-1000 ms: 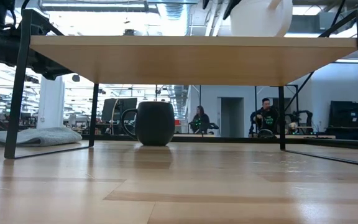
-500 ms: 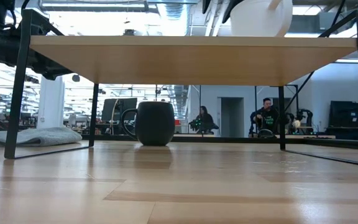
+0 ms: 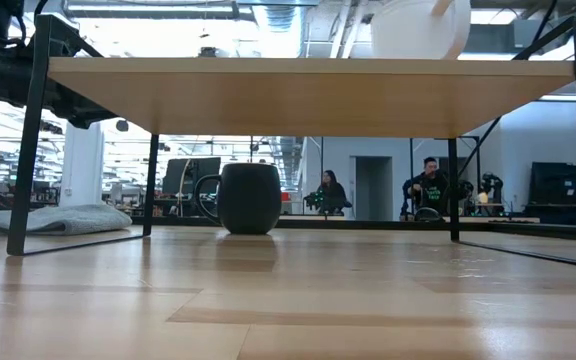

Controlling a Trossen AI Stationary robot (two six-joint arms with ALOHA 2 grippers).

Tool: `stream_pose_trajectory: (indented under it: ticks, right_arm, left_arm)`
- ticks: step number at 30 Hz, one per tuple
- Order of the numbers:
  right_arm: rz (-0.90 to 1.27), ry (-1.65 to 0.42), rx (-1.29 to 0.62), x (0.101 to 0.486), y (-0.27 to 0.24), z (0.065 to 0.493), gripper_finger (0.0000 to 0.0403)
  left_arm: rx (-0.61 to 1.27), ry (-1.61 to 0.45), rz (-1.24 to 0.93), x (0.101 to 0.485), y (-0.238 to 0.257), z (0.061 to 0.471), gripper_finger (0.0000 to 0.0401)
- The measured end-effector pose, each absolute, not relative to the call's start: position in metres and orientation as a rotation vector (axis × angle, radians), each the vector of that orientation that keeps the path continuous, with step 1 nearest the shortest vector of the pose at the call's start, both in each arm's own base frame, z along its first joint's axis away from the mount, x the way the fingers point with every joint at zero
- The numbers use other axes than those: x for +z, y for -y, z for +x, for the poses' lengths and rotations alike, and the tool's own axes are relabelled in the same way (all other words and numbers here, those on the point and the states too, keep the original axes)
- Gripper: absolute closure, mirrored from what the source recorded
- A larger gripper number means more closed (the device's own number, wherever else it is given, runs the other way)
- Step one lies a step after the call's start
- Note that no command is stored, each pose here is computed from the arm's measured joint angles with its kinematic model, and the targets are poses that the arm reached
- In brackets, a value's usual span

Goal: Stack small to large cups/mugs on shelf
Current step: Put the black mug on the shelf

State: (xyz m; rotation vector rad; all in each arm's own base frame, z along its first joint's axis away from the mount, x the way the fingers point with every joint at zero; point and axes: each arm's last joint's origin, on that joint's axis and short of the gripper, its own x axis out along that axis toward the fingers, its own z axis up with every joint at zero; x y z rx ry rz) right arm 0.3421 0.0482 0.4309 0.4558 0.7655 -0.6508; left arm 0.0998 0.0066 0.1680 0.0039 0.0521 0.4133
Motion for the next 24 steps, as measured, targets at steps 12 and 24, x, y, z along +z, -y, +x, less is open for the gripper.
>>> stream_pose_trajectory:
  ticks: [12, 24]
  right_arm:
    - [0.208, -0.813, -0.554, 0.467, -0.045, 0.287, 0.0189]
    - [0.147, -0.613, -0.57, 0.494, -0.073, 0.235, 0.0189]
  left_arm:
    - [0.414, -0.053, 0.004, 0.168, -0.007, 0.1, 0.0255]
    - [0.411, -0.067, 0.007, 0.167, -0.006, 0.101, 0.0255]
